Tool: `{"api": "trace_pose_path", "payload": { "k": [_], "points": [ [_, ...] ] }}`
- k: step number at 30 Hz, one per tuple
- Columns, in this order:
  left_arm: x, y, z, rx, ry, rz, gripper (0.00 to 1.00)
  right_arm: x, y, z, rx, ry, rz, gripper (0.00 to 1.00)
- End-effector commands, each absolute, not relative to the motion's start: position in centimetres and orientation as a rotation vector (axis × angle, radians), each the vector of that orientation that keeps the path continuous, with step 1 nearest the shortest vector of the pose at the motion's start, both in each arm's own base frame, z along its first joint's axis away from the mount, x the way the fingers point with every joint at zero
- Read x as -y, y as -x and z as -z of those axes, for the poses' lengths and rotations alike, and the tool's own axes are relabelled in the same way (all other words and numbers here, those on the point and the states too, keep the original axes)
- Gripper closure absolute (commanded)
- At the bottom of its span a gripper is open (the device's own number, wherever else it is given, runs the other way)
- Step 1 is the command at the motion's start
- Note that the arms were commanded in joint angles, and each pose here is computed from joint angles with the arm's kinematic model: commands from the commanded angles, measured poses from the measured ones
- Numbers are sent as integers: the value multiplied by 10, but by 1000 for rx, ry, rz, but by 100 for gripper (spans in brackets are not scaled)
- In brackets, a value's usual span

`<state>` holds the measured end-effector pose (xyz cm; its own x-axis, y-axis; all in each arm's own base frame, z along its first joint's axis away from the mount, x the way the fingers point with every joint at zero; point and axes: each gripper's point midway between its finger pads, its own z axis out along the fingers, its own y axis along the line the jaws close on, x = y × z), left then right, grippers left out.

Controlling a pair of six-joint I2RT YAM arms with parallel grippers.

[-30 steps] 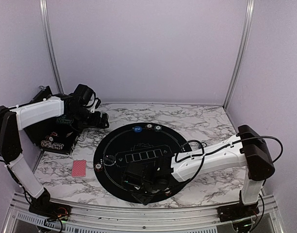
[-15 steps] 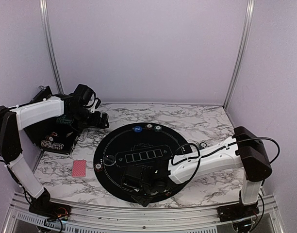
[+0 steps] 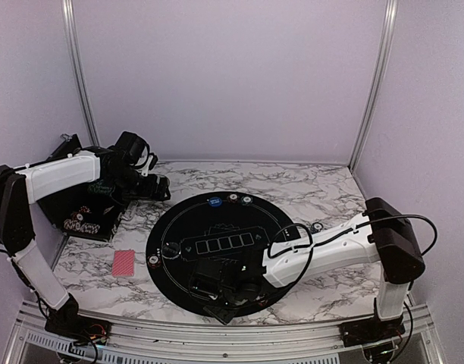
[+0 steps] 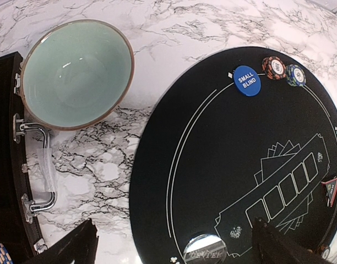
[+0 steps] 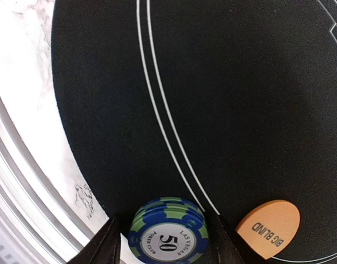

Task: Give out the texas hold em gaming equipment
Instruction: Place the poker chips pile in the big blind area.

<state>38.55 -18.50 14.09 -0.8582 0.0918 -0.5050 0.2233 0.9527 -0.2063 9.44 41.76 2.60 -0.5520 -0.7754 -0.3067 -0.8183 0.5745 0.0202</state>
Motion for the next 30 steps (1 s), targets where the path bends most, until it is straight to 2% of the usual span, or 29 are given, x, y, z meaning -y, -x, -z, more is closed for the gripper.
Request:
{"api": "trace_pose_path", "payload": {
  "k": [1,6,15,22,30],
  "points": [
    [182,-386,-132,-2611,-221,347,1,-429,-94,-41,-2515,1329,-254,46],
    [182,-386,-132,-2611,-222,349,1,-434,-100,-57,-2500,1323,-271,41],
    [182,-387,-133,-2610,-224,359,1,-437,-127,-90,-2494,1246,-339,26],
    [182,-387,-132,-2613,-223,365,1,-407,-189,-111,-2525,1057,-290,25],
    [183,-387,-133,-2611,-225,377,1,-320,-273,-129,-2591,756,-180,25]
  ]
}}
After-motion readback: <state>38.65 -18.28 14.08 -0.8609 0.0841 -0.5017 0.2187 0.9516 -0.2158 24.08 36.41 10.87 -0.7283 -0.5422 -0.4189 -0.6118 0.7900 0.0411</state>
